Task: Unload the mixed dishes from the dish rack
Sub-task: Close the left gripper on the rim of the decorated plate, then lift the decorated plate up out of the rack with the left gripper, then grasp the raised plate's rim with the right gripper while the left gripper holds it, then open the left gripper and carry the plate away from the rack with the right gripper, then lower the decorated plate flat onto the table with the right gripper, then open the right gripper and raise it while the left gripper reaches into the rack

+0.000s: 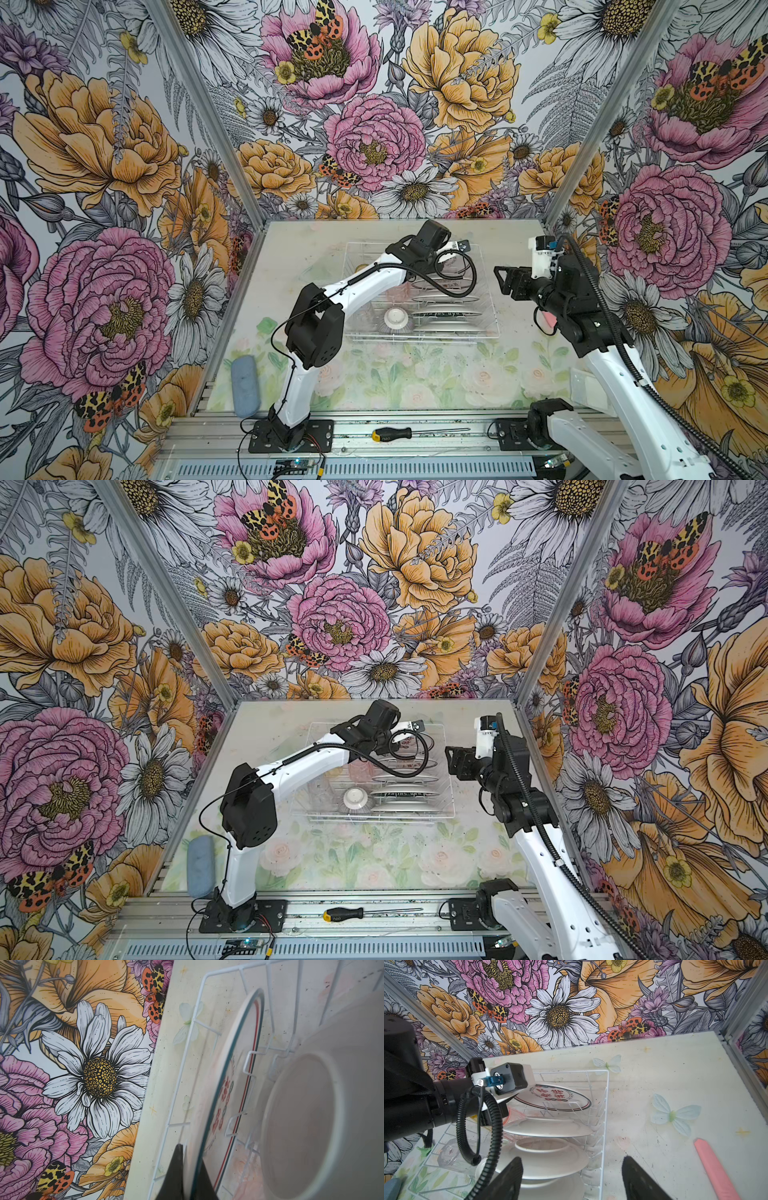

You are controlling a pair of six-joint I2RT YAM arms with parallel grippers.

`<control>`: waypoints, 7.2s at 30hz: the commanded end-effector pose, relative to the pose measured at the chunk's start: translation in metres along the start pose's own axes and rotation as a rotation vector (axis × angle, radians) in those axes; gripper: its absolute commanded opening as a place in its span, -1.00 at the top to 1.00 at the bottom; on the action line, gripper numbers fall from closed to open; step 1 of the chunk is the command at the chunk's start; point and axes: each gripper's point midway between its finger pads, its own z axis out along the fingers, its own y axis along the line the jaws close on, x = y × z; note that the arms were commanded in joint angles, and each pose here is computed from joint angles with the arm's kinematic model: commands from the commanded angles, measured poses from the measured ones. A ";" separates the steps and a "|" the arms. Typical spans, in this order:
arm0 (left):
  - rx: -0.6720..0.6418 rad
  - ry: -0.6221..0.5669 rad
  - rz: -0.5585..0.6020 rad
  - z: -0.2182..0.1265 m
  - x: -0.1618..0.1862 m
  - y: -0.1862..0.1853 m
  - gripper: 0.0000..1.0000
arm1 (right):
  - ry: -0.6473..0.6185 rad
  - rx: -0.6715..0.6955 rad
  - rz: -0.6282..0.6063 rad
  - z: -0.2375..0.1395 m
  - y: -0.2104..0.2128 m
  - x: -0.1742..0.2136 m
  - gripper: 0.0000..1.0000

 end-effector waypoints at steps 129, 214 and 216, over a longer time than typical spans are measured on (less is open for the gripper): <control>0.050 -0.266 -1.181 -0.148 0.114 0.043 -0.01 | 0.163 0.049 0.701 0.105 -0.180 0.107 0.98; 0.276 -0.147 -0.329 -0.079 0.007 -0.056 -0.05 | 0.127 0.161 0.340 0.026 -0.104 0.031 -0.40; 0.258 -0.129 -0.301 -0.074 0.004 -0.058 -0.04 | 0.129 0.150 0.334 0.027 -0.100 0.031 -0.40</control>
